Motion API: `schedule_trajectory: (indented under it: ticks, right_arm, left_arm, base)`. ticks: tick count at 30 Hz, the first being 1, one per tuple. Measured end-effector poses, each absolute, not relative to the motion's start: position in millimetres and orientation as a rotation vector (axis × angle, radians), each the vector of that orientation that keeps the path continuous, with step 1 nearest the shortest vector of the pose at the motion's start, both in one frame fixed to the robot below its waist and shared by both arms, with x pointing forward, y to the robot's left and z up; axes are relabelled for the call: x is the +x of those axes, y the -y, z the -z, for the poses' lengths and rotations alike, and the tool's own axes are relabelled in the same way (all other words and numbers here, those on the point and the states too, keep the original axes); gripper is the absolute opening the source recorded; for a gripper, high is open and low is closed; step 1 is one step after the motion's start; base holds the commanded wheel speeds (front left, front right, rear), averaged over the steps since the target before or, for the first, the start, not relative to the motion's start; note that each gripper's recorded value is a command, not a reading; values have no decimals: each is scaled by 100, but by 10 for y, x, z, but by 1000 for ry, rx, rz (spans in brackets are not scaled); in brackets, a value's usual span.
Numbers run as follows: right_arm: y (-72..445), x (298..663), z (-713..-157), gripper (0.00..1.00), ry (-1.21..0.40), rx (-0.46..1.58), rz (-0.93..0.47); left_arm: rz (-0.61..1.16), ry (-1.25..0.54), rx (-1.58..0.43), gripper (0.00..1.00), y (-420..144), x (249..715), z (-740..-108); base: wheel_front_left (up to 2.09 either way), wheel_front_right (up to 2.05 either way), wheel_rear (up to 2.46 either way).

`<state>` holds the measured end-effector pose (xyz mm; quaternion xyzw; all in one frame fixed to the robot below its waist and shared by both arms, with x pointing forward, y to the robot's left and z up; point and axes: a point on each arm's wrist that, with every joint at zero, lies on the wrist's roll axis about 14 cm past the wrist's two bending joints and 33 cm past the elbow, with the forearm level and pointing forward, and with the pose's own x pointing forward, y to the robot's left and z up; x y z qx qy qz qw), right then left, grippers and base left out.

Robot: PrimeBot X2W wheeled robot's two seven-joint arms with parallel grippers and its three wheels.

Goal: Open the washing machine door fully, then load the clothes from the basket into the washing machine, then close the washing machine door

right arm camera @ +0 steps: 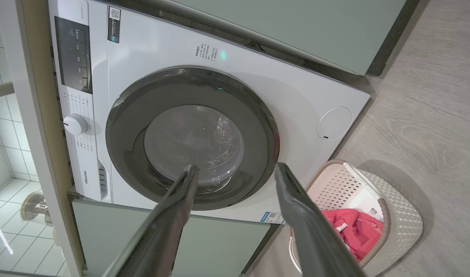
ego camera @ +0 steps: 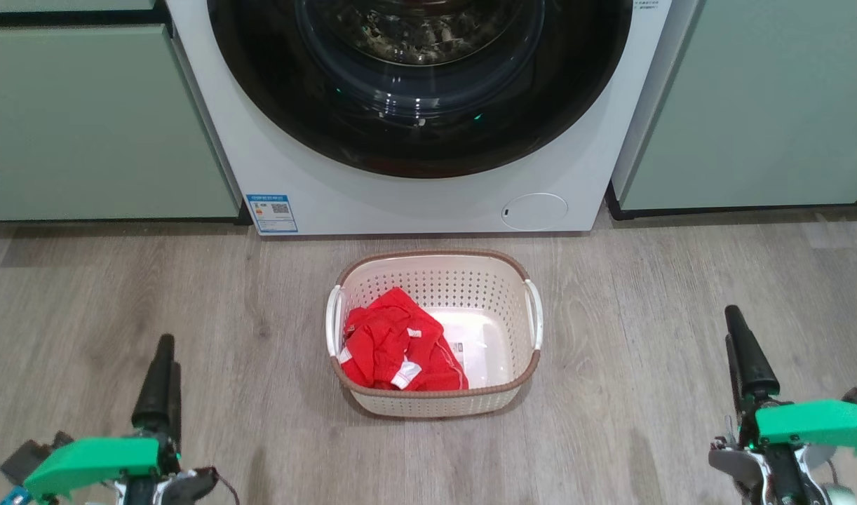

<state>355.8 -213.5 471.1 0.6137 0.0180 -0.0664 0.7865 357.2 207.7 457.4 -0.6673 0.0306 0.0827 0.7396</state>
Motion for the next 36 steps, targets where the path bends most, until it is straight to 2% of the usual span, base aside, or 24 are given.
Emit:
schedule_trajectory:
  ticks: [22, 36]
  right_arm:
    - [1975, 3709, -5322, 100, 93, 904, -4]
    - [1768, 3744, -5636, 100, 164, 621, -97]
  left_arm:
    - [-113, 136, -1174, 100, -2252, 3708, -5303]
    - [-30, 197, -914, 100, -1959, 3751, -5756]
  base:
    - [0, 0, 0]
    - [0, 0, 0]
